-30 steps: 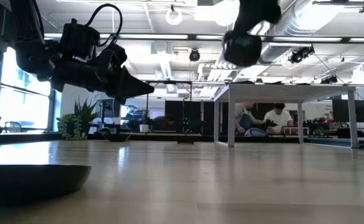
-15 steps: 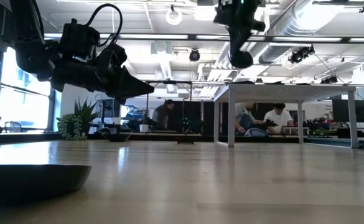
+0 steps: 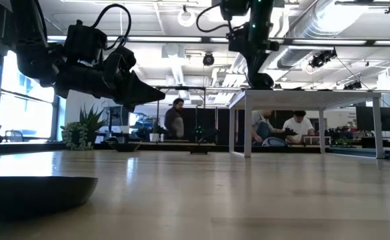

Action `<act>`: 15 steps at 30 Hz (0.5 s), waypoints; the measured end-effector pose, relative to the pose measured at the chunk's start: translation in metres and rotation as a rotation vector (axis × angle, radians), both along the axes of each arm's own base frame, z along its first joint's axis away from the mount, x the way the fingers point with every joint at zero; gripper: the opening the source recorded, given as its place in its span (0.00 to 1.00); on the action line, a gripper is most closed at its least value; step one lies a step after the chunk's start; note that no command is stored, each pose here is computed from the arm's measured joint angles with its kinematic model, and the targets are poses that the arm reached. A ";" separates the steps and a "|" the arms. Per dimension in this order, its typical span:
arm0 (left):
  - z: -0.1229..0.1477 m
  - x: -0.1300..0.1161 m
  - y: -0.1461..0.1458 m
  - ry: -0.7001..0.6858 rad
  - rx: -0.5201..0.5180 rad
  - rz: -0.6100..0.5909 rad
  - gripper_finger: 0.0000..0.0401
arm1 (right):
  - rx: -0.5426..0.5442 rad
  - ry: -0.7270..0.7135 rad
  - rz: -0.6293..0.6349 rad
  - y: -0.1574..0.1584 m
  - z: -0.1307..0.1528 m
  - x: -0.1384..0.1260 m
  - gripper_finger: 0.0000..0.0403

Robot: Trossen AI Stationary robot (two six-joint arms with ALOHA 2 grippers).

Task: Pick & Place Mini shaped plates
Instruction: Stack the black leaf-shaped plate on top of the black leaf-shaped plates on the shelf

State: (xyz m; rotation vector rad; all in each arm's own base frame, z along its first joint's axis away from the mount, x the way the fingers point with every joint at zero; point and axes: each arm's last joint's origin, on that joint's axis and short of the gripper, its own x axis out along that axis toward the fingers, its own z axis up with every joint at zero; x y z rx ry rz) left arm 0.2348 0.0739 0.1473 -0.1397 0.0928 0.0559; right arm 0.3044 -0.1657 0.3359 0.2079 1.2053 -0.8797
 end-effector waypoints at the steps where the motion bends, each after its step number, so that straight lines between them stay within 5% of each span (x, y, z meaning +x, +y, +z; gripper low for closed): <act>1: 0.000 0.000 0.000 0.000 0.000 0.000 0.01 | 0.005 0.003 0.001 -0.001 -0.001 0.001 0.00; 7: 0.000 0.000 0.000 0.000 0.000 0.000 0.01 | 0.017 0.005 0.006 -0.002 -0.006 0.004 0.04; 15: 0.000 0.000 -0.001 -0.001 -0.002 -0.017 0.01 | 0.020 -0.003 0.008 -0.002 -0.006 0.005 0.22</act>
